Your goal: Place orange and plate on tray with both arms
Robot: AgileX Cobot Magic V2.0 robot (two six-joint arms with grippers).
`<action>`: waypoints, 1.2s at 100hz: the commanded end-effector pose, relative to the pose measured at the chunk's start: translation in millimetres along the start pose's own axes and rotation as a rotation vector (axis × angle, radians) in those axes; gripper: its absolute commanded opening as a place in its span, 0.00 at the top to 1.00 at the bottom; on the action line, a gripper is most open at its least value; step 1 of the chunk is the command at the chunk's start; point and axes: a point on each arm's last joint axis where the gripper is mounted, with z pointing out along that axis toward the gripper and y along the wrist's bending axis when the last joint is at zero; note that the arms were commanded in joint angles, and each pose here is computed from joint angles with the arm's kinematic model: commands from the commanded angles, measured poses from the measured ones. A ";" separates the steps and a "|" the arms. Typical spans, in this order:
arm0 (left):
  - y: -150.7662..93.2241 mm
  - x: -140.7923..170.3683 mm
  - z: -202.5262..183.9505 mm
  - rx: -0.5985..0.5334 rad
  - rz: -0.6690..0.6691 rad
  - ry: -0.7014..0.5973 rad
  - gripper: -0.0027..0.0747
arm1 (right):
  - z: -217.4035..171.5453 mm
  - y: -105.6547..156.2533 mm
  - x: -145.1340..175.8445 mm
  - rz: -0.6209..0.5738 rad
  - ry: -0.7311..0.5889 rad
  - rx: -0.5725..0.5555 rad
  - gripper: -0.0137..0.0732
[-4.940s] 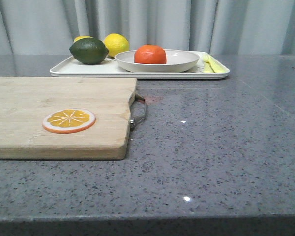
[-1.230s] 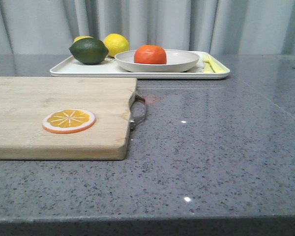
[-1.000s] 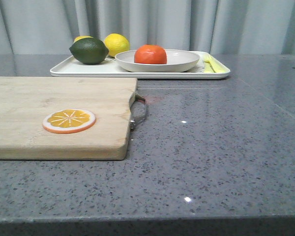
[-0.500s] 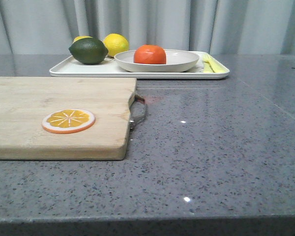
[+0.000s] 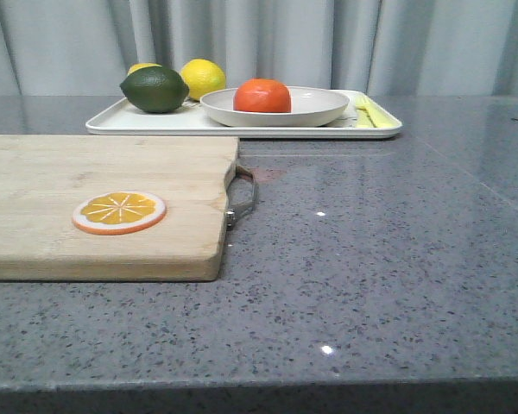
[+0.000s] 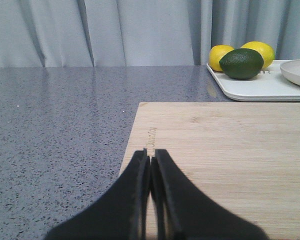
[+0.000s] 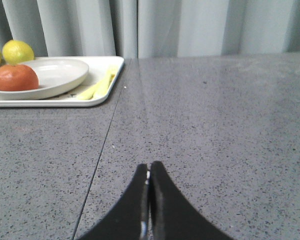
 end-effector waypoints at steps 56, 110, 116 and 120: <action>0.5 -0.9 -1.5 -0.002 -0.012 -0.084 0.99 | -15.8 -0.7 9.3 -0.105 -0.225 -0.012 0.92; 0.5 -0.9 -1.5 -0.002 -0.012 -0.084 0.99 | -16.9 0.2 5.1 -0.105 -0.274 -0.020 0.92; 0.5 -0.9 -1.5 -0.002 -0.012 -0.084 0.99 | -16.9 0.2 5.1 -0.105 -0.274 -0.020 0.92; 0.5 -0.9 -1.5 -0.002 -0.012 -0.084 0.99 | -16.9 0.2 5.1 -0.105 -0.274 -0.020 0.92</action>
